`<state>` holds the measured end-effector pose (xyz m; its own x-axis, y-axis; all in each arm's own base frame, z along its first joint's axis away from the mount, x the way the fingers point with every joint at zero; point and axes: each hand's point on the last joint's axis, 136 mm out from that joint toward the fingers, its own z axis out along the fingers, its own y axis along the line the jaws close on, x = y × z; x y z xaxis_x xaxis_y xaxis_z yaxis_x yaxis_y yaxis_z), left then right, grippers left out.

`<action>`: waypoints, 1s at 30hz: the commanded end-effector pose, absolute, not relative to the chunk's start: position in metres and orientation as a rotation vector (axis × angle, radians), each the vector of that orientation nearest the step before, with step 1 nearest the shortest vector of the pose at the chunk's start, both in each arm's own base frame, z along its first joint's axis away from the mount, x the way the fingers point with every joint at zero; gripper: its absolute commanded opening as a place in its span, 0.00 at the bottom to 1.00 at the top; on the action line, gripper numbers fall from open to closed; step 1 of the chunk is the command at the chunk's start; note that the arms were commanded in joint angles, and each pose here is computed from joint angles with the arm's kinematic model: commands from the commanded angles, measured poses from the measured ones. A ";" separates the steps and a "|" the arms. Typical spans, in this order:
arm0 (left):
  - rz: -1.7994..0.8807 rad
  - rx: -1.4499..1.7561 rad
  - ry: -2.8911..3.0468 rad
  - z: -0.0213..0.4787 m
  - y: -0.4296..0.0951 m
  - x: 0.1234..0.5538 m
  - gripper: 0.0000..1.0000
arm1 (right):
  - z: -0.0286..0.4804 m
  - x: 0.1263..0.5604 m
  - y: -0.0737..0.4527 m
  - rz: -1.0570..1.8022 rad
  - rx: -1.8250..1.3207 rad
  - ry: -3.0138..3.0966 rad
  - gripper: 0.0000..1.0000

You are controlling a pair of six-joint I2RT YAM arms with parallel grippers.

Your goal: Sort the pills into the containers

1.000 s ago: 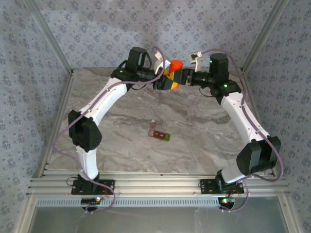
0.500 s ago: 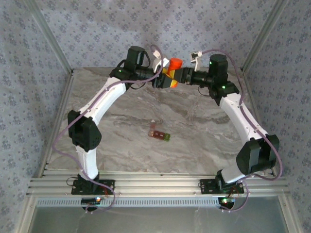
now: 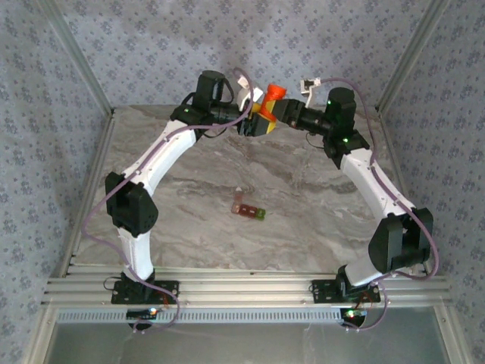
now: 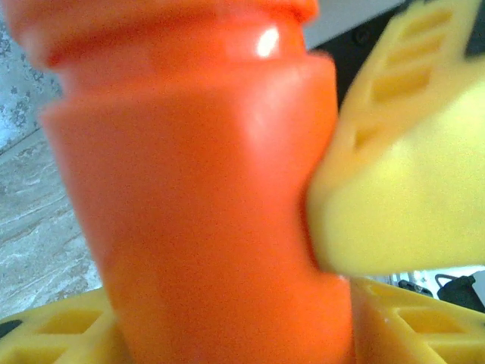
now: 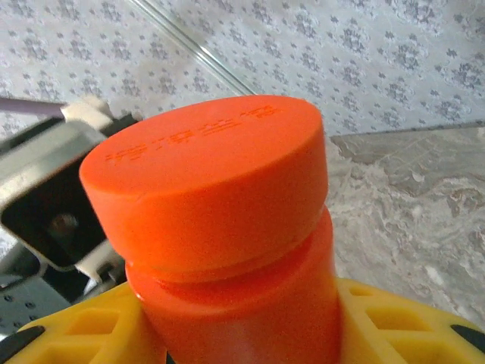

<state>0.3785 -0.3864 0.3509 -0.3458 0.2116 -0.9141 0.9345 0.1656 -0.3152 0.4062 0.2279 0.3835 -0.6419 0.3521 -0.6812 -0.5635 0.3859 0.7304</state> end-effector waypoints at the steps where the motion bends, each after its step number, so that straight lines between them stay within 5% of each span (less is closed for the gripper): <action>1: -1.257 1.154 1.627 0.365 -0.395 0.365 0.65 | 0.416 0.405 0.229 1.404 -0.181 1.690 0.41; 13: -1.263 1.104 1.606 0.372 -0.394 0.375 0.62 | 0.407 0.400 0.239 1.425 -0.195 1.718 0.41; 30: -1.251 1.017 1.585 0.375 -0.382 0.384 0.05 | 0.405 0.398 0.234 1.416 -0.183 1.722 0.46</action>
